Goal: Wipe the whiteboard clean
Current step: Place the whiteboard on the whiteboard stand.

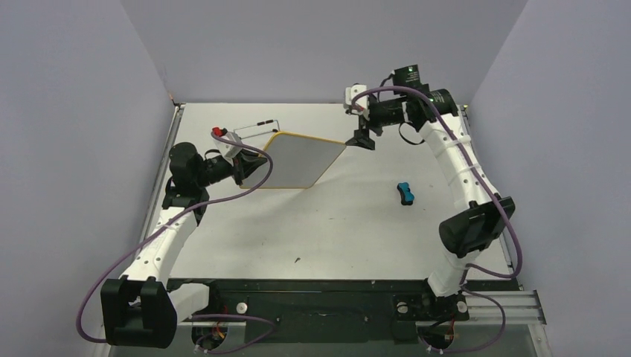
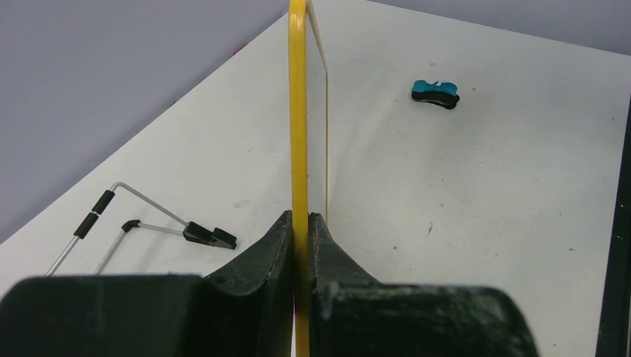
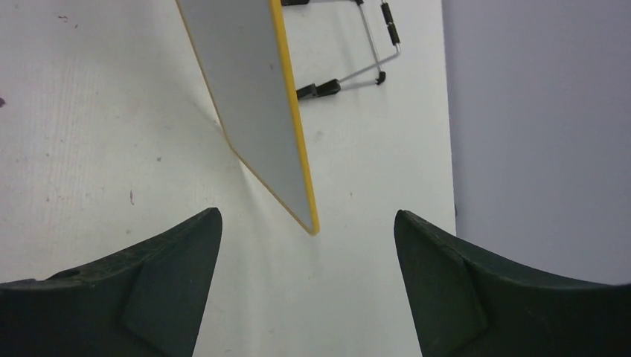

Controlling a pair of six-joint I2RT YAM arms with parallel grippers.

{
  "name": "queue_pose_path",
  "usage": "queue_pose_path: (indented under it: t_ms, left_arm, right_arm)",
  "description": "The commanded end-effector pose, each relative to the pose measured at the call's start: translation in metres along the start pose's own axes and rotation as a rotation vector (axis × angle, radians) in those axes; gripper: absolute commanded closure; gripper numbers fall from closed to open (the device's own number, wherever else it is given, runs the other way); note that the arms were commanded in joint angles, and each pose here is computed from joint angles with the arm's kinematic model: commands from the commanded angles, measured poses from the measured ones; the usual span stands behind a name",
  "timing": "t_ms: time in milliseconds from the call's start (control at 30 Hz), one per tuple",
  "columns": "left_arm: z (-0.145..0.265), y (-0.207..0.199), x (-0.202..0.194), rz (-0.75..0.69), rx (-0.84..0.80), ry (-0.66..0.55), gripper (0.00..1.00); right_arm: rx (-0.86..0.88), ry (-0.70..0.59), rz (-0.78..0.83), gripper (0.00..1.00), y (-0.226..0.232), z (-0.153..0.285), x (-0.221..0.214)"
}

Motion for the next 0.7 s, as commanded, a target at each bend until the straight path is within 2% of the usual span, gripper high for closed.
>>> queue_pose_path:
  t_ms: [0, 300, 500, 600, 667]
  left_arm:
    - [0.003, 0.003, -0.003, -0.074, -0.001, 0.004, 1.00]
    - [0.000, -0.001, -0.009, -0.050, -0.049, -0.020, 1.00]
    - [-0.003, 0.002, -0.014, -0.043, -0.055, -0.021, 1.00]
    - [-0.001, 0.013, -0.016, -0.054, 0.000, -0.021, 1.00]
    - [0.004, 0.025, -0.015, -0.019, 0.049, -0.058, 1.00]
  right_arm:
    - [0.153, 0.053, -0.043, 0.19, 0.014, -0.042, 0.002]
    - [0.147, 0.084, -0.071, 0.23, 0.001, -0.091, 0.003]
    - [0.162, 0.101, -0.094, 0.45, -0.002, -0.116, -0.003]
    - [0.108, 0.081, -0.138, 0.42, -0.012, -0.109, 0.002]
    - [0.077, 0.026, -0.181, 0.33, -0.020, -0.092, 0.008]
Point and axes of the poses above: each gripper's point midway between its finger pads, its own z axis back along the fingers, its own y axis along the line the jaws close on, x = y × z, the point moved 9 cm from there along z, back along the fingers, and after that the axes turned 8 degrees about -z, right-handed, at the moved point
